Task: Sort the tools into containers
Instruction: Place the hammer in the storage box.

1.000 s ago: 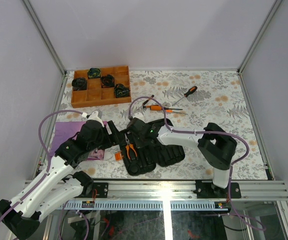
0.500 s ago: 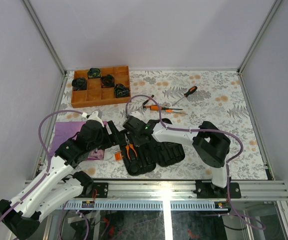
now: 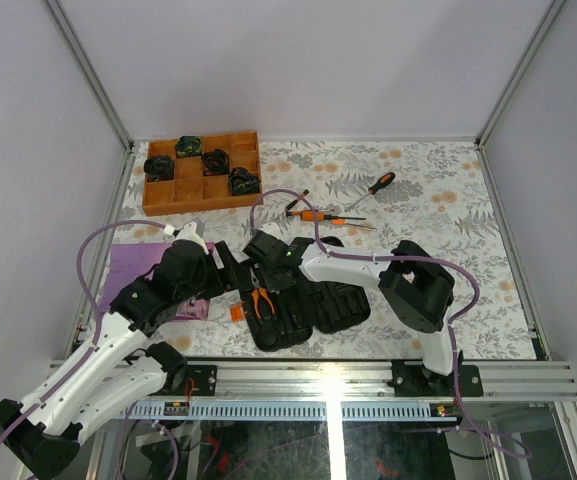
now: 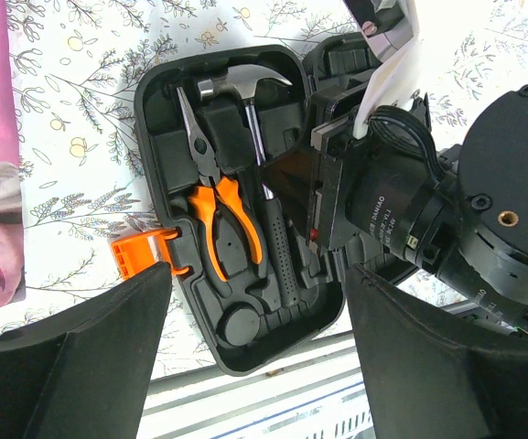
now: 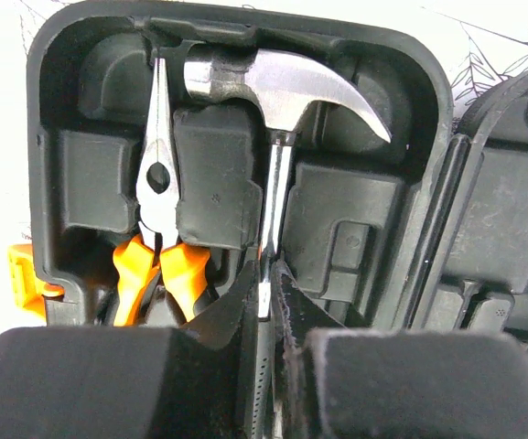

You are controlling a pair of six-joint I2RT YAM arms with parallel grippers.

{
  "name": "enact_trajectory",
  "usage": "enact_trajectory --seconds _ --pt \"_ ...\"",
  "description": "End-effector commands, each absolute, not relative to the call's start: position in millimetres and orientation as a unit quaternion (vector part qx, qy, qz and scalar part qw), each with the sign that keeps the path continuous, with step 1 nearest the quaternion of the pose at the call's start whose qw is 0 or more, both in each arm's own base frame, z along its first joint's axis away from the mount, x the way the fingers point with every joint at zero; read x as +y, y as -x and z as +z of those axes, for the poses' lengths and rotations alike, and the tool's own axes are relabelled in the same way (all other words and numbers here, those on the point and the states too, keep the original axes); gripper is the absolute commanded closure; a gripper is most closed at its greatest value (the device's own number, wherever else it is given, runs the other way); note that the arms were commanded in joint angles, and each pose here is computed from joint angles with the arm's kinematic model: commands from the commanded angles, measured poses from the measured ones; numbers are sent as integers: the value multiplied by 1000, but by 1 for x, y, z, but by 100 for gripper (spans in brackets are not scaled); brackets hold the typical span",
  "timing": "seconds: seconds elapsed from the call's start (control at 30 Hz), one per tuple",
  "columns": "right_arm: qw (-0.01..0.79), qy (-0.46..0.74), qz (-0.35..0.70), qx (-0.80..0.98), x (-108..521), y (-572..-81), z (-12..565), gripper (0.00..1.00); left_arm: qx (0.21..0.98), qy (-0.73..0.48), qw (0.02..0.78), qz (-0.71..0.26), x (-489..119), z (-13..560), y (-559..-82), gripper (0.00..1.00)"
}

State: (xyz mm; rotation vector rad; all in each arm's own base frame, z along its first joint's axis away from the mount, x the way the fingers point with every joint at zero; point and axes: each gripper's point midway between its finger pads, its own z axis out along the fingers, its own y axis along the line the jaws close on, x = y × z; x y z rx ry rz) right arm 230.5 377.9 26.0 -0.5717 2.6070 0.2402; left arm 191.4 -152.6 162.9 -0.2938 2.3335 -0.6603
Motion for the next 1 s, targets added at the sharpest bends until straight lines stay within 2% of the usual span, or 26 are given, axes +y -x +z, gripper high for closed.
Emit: enact_trajectory --seconds 0.0,0.27,0.4,0.53,0.77,0.97 --pt "91 224 29 970 341 -176 -63 92 896 105 347 -257 -153 163 -191 24" --pt "29 234 5 972 326 -147 -106 95 894 104 343 -268 -157 162 -192 24" --pt "47 227 9 973 325 -147 -101 96 895 103 342 -268 -159 161 -193 24" --pt "121 223 28 967 339 -172 -53 92 894 110 343 -266 -157 158 -194 24" --pt "283 196 102 933 371 -225 63 70 892 127 343 -266 -155 148 -194 24" --pt "359 194 168 897 376 -234 111 62 895 140 337 -258 -154 136 -195 21"
